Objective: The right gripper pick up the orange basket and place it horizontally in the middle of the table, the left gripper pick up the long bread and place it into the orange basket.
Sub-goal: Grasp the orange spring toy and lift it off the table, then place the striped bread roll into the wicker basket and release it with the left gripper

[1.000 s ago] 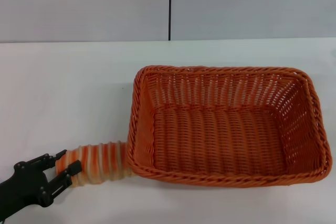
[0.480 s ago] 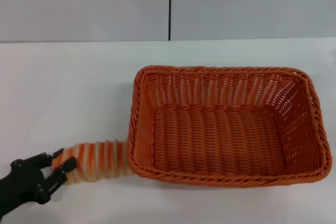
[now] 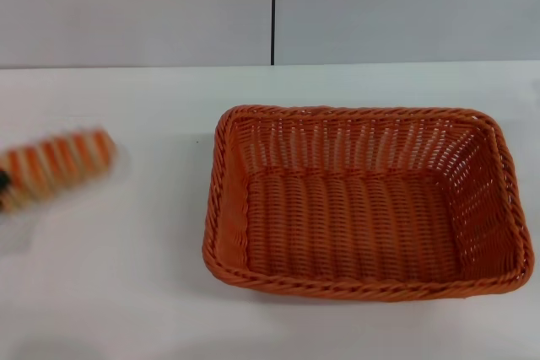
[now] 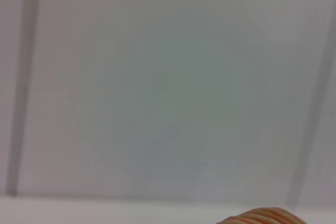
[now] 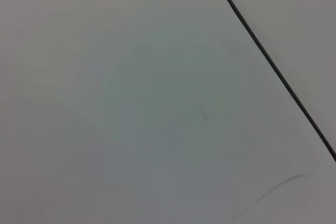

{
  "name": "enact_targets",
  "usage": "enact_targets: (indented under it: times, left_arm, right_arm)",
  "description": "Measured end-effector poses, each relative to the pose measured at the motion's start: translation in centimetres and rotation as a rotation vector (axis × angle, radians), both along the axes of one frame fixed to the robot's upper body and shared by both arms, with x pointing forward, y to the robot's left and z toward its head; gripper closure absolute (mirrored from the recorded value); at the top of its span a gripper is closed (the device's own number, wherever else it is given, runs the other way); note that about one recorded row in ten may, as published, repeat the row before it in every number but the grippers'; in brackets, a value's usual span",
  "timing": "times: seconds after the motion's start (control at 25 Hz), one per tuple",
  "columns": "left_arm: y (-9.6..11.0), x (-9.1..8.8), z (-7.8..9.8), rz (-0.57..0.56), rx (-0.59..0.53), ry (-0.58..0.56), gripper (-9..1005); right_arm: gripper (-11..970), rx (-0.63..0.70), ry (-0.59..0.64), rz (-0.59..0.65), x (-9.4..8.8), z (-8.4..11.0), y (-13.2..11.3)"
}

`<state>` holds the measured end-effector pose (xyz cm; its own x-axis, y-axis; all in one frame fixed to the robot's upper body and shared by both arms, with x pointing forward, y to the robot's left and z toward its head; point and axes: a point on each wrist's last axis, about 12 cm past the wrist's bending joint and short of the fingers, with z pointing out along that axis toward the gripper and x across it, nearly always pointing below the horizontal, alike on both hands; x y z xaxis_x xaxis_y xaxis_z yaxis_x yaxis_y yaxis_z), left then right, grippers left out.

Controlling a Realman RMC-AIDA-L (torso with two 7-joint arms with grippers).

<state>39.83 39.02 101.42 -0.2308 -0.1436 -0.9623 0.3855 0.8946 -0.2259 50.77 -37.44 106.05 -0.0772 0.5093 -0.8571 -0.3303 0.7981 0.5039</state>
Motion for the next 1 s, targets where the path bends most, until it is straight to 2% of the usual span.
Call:
enact_targets:
  times: [0.04,0.08,0.24,0.28,0.4,0.44,0.52,0.68,0.72,0.76,0.84,1.0]
  left_arm:
    - [0.0,0.0,0.0,0.0,0.0,0.0,722]
    - [0.1,0.3,0.5,0.083,-0.049,-0.064,722]
    - [-0.8,1.3,1.0,0.089,-0.122,-0.135,726]
    - [-2.1,2.4,1.7,0.049,-0.182,-0.202,727]
    - [-4.7,4.1,2.6,-0.05,-0.271,-0.272,737]
    - [-4.7,4.1,2.6,-0.05,-0.271,-0.272,741]
    - [-8.3,6.1,3.1,-0.211,-0.34,-0.274,747]
    - [-11.8,7.4,3.4,-0.379,-0.355,-0.253,754]
    - [-13.5,7.8,3.4,-0.484,-0.339,-0.235,753]
    - [-13.5,7.8,3.4,-0.484,-0.339,-0.235,753]
    - [-14.6,8.0,3.5,-0.566,-0.319,-0.216,753]
    - [-15.7,8.2,3.3,-0.652,-0.293,-0.181,759]
  right_arm:
    - [391,0.0,0.0,0.0,0.0,0.0,0.0]
    - [391,0.003,-0.001,-0.001,0.0,0.0,0.0]
    - [391,0.008,-0.001,-0.003,-0.1,-0.1,0.1]
    - [391,0.009,-0.001,-0.001,-0.1,-0.1,0.2]
    - [391,0.015,-0.001,0.007,0.0,-0.1,0.4]
    - [391,0.017,0.0,0.008,0.0,-0.1,0.4]
    - [391,0.027,0.004,0.01,-0.1,-0.3,0.6]
    - [391,0.033,0.006,0.013,-0.1,-0.4,0.8]
    - [391,0.034,0.006,0.012,-0.1,-0.4,0.8]
    - [391,0.034,0.006,0.012,-0.1,-0.4,0.8]
    - [391,0.036,0.006,0.01,-0.1,-0.4,0.8]
    - [391,0.034,0.009,0.013,0.1,-0.4,1.0]
